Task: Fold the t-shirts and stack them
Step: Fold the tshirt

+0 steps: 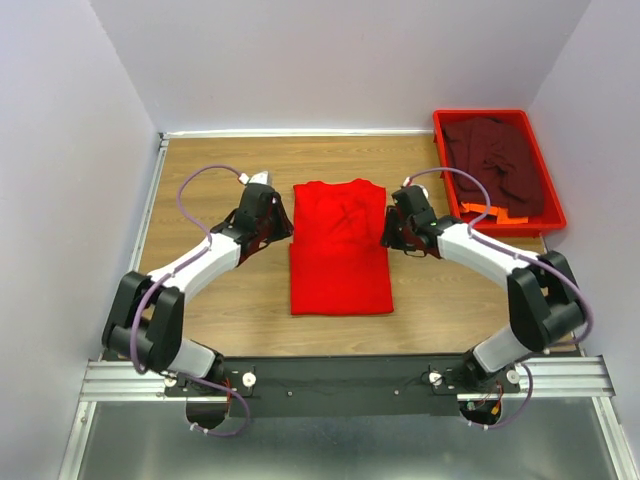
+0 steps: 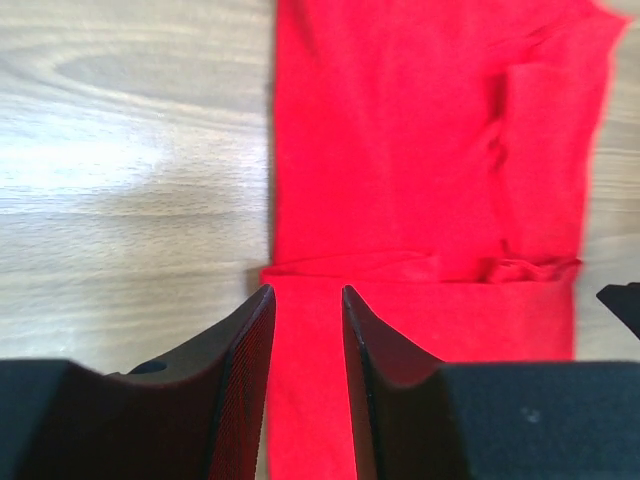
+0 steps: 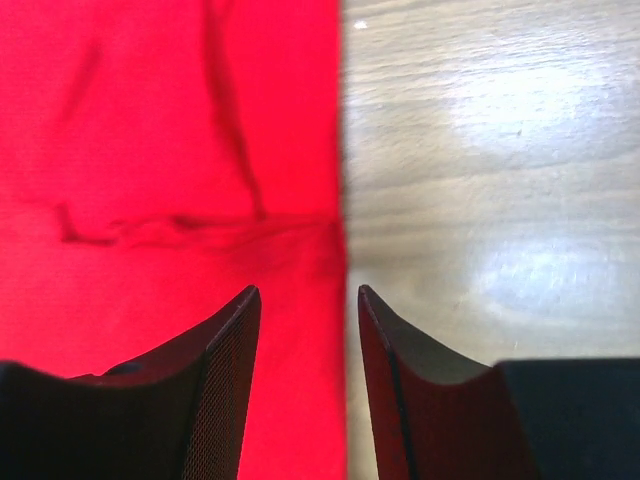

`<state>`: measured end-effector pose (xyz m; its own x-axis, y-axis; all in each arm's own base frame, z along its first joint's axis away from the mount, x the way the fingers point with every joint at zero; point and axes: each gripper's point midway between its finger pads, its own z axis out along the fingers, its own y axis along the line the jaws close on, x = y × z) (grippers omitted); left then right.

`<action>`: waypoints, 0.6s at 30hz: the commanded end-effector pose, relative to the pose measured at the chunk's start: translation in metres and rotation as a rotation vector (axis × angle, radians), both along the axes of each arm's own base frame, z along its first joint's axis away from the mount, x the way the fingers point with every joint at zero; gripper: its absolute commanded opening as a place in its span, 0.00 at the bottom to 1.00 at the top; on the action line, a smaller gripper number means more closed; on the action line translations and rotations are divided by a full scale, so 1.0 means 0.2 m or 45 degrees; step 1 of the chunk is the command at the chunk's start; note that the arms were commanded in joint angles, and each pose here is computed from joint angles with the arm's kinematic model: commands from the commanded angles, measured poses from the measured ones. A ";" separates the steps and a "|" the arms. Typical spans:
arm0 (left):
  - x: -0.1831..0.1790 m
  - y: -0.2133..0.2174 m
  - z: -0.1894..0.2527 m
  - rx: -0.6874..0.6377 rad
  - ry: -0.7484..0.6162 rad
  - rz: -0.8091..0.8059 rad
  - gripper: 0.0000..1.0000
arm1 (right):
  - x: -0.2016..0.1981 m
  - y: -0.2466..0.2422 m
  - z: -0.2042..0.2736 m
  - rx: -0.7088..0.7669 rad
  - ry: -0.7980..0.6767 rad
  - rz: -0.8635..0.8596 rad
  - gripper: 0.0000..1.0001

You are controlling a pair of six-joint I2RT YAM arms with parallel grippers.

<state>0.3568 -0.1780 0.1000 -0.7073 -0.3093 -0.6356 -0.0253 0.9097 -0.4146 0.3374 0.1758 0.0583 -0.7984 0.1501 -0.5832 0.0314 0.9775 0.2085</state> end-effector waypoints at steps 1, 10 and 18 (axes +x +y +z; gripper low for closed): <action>-0.15 0.06 -0.05 0.026 0.088 -0.028 0.41 | -0.13 0.04 0.10 0.084 0.069 0.095 0.50; -0.54 -0.08 -0.16 -0.089 0.236 -0.229 0.38 | -0.63 0.18 0.02 0.229 0.339 0.279 0.27; -0.71 -0.27 -0.14 -0.080 0.245 -0.414 0.29 | -0.88 0.18 -0.10 0.218 0.478 0.293 0.25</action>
<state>0.2261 -0.2175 0.0648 -0.8718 -0.1094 -0.4775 0.1433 0.8752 -0.4621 0.1807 0.2147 0.0408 -0.9567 -0.0077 -0.2909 -0.1195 0.9219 0.3686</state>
